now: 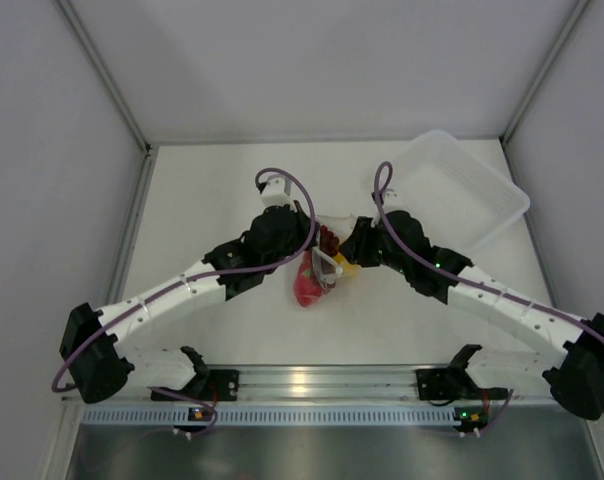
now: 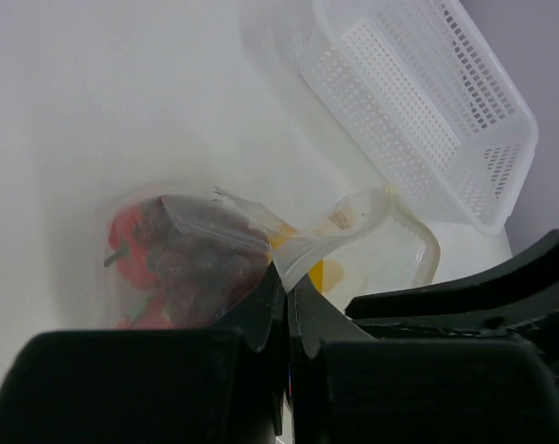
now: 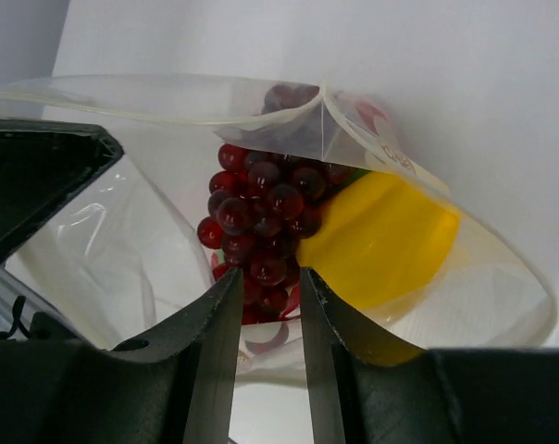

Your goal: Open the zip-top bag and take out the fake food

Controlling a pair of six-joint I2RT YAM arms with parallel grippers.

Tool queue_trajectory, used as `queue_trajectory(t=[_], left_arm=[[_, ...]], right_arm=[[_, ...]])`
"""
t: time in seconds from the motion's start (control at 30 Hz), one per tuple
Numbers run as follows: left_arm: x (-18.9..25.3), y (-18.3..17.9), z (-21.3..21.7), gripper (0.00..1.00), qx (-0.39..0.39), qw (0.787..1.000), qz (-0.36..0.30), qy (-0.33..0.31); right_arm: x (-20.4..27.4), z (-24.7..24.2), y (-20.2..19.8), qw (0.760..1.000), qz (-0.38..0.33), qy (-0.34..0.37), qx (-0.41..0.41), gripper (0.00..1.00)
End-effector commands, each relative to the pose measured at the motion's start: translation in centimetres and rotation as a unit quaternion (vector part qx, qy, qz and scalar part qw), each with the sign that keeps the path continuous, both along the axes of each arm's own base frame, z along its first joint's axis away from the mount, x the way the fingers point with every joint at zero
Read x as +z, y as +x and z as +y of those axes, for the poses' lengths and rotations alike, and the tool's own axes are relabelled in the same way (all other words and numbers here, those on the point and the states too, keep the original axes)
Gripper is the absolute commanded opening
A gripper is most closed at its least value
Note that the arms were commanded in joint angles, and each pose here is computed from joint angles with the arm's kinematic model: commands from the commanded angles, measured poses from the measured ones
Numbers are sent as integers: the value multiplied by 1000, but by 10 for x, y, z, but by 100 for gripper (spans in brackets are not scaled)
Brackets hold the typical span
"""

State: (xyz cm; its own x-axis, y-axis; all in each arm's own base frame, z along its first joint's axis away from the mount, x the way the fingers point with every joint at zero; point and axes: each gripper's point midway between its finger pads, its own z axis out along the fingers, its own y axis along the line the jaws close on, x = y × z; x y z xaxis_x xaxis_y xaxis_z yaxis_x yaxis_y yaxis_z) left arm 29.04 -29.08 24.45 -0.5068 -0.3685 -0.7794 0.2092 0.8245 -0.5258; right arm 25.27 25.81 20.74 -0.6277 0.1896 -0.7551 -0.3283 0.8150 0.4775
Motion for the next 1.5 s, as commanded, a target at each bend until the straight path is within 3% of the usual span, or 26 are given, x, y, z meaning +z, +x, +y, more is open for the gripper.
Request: queue_trajectory(t=[0.0, 0.27, 0.5, 0.83, 1.2, 1.47], left_arm=[[29, 6, -12, 0, -2, 998, -30, -47], [27, 2, -17, 0, -25, 998, -30, -40], [39, -6, -27, 0, -57, 996, -27, -62], [65, -19, -33, 0, -80, 990, -23, -110], [72, -22, -20, 0, -69, 992, -26, -100], [62, -23, -12, 0, -56, 994, -20, -88]], right_arm=[[9, 22, 12, 999, -18, 43, -7, 33], [-13, 56, -7, 998, -1, -4, 58, 42], [-28, 56, 8, 999, -7, -35, 11, 45], [-32, 56, 24, 998, -3, -4, -55, 60], [-81, 46, 35, 993, 14, -96, -75, 59], [-84, 52, 38, 994, 3, -96, -61, 38]])
